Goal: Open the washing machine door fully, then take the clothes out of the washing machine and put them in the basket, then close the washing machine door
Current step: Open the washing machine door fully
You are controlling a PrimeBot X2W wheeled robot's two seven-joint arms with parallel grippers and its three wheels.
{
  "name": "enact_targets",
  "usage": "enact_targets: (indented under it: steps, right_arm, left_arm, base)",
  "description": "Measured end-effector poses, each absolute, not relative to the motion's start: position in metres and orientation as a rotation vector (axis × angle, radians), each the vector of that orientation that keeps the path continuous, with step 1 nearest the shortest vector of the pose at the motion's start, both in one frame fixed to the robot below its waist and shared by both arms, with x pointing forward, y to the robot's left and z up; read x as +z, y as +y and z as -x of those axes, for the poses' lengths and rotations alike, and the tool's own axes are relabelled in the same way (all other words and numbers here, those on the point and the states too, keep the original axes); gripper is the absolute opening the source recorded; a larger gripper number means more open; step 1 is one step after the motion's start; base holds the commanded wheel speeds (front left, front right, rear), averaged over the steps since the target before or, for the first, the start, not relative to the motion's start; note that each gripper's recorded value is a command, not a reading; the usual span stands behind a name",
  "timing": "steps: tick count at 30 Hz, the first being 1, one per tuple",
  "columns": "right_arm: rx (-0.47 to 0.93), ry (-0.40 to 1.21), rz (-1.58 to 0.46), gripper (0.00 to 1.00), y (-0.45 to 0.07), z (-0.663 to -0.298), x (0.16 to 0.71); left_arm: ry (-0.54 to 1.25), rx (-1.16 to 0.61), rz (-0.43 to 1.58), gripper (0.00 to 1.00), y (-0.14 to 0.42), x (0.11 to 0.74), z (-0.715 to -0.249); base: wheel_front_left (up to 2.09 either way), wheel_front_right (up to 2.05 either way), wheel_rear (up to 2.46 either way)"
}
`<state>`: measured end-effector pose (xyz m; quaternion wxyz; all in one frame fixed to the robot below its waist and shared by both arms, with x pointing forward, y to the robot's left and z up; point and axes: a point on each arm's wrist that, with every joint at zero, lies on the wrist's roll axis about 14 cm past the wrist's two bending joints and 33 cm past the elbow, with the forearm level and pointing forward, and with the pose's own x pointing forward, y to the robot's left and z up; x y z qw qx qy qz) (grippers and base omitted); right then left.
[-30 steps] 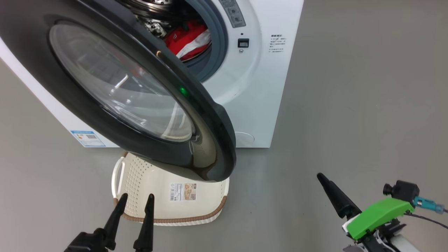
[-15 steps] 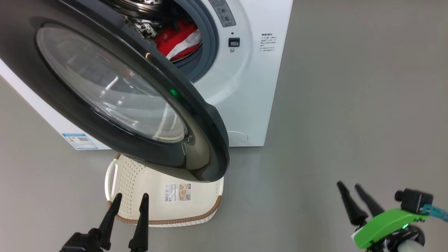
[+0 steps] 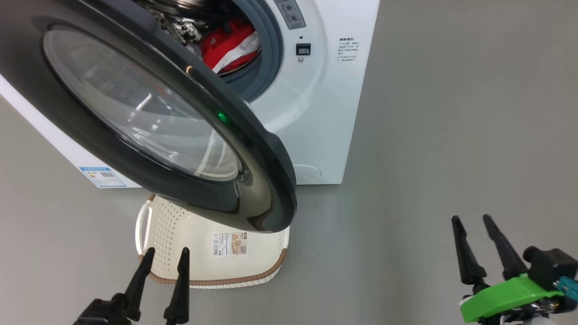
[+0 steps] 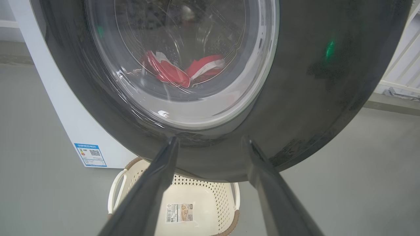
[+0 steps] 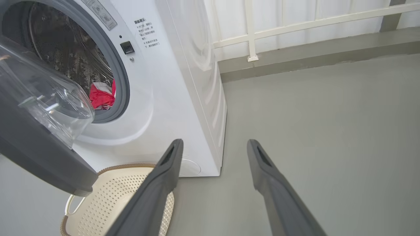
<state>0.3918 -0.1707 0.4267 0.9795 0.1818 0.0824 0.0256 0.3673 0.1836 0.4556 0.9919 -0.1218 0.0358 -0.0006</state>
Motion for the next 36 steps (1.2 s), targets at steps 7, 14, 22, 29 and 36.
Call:
enact_targets:
  steps: [7, 14, 22, 29, 36]
  right_arm:
    - [0.031, 0.147, -0.315, 1.00, -0.172, -0.376, 0.430]
    - [0.027, 0.185, -0.325, 1.00, -0.168, -0.367, 0.419]
    - [0.031, 0.178, -0.325, 1.00, -0.167, -0.367, 0.421]
    - [0.050, 0.180, -0.337, 0.58, -0.159, -0.367, 0.422]
    - [0.132, 0.170, -0.483, 0.00, -0.127, -0.371, 0.432]
  left_arm:
    - [0.064, 0.010, 0.242, 1.00, 0.188, 0.458, -0.366]
    - [0.065, 0.015, 0.240, 1.00, 0.189, 0.458, -0.365]
    - [0.060, 0.015, 0.239, 1.00, 0.189, 0.459, -0.365]
    - [0.056, 0.017, 0.238, 1.00, 0.190, 0.460, -0.364]
    - [0.053, 0.014, 0.239, 1.00, 0.189, 0.462, -0.363]
  base:
    - [0.00, 0.00, 0.00]
    - [0.00, 0.00, 0.00]
    - [0.00, 0.00, 0.00]
    - [0.00, 0.00, 0.00]
    - [0.00, 0.00, 0.00]
